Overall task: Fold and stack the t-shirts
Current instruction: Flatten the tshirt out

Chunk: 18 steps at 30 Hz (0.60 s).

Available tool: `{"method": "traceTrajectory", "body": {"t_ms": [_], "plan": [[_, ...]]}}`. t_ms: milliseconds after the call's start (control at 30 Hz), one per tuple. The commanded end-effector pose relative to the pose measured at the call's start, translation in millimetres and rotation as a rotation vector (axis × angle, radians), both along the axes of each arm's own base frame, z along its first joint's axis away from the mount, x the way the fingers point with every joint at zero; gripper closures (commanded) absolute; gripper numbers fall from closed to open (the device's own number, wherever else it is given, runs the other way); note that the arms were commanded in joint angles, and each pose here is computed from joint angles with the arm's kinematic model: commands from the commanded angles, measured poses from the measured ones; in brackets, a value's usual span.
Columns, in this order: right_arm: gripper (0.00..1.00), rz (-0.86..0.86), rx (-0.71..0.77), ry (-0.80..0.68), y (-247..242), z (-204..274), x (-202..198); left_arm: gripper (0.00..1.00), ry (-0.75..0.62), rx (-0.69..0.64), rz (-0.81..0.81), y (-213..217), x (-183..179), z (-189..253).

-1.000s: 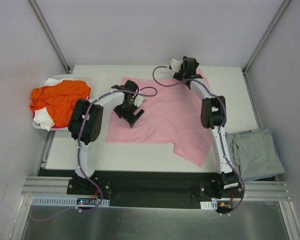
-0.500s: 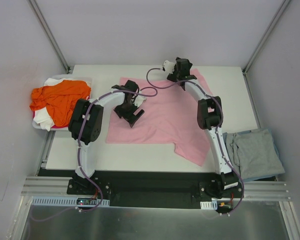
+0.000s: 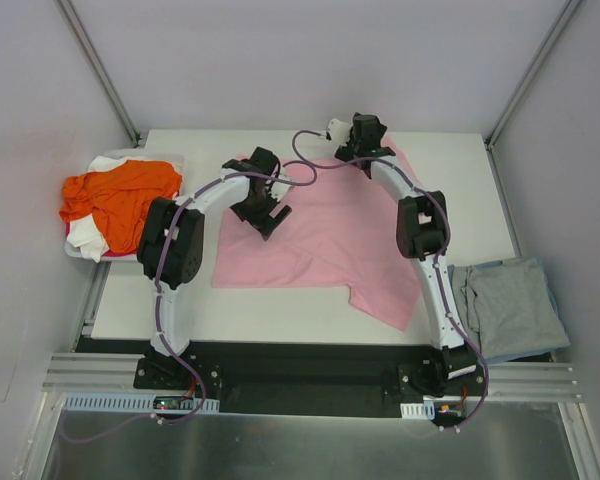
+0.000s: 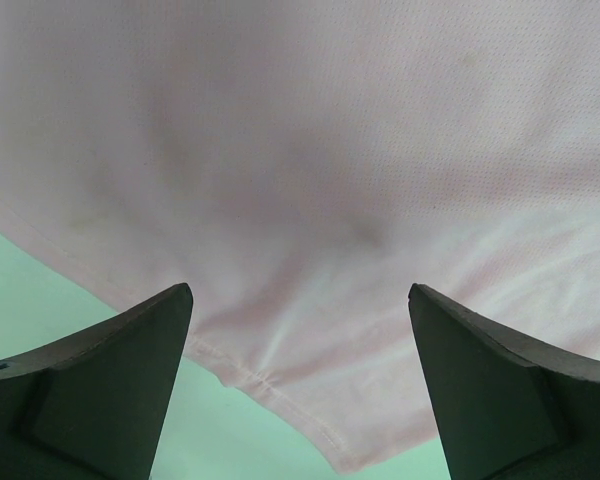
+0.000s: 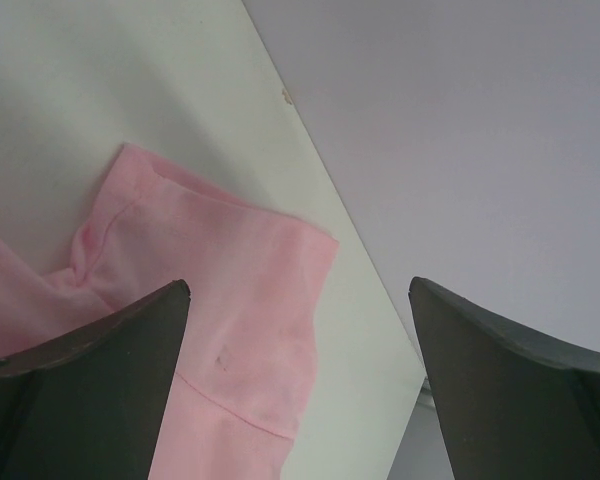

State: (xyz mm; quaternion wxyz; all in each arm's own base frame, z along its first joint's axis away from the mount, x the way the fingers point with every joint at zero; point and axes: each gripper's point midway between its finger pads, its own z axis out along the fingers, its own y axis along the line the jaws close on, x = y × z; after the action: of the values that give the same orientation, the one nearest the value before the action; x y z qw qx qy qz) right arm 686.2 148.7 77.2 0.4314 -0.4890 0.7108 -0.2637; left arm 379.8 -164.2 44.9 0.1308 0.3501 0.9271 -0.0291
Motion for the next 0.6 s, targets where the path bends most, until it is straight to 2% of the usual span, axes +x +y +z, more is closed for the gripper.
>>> {"method": "traceTrajectory", "body": {"t_ms": [0,200,233,333,367,433,467,533,567], "plan": [[0.03,-0.02,0.045,-0.118,-1,85,-4,0.1,-0.061,-0.007,-0.002,-5,12,19],[0.03,-0.067,0.077,-0.12,-7,109,-17,0.1,-0.17,-0.033,0.001,-11,39,48],[0.04,-0.077,0.098,-0.126,-9,126,-24,0.1,-0.189,-0.038,-0.006,-12,45,51],[0.03,-0.13,0.149,0.043,-16,97,-62,0.1,-0.256,-0.039,0.023,-11,75,59],[0.03,-0.154,0.181,0.099,-19,103,-84,0.09,-0.292,-0.054,0.028,-13,88,70],[0.03,-0.169,0.181,0.301,-24,56,-133,0.1,-0.344,-0.06,0.051,-9,109,79],[0.03,-0.187,0.225,0.34,-26,63,-153,0.1,-0.359,-0.061,0.055,-8,115,81],[0.03,-0.187,0.24,0.539,-27,34,-205,0.1,-0.423,-0.063,0.087,-1,131,92],[0.03,-0.191,0.269,0.575,-27,40,-220,0.1,-0.432,-0.068,0.093,1,133,94]]}}
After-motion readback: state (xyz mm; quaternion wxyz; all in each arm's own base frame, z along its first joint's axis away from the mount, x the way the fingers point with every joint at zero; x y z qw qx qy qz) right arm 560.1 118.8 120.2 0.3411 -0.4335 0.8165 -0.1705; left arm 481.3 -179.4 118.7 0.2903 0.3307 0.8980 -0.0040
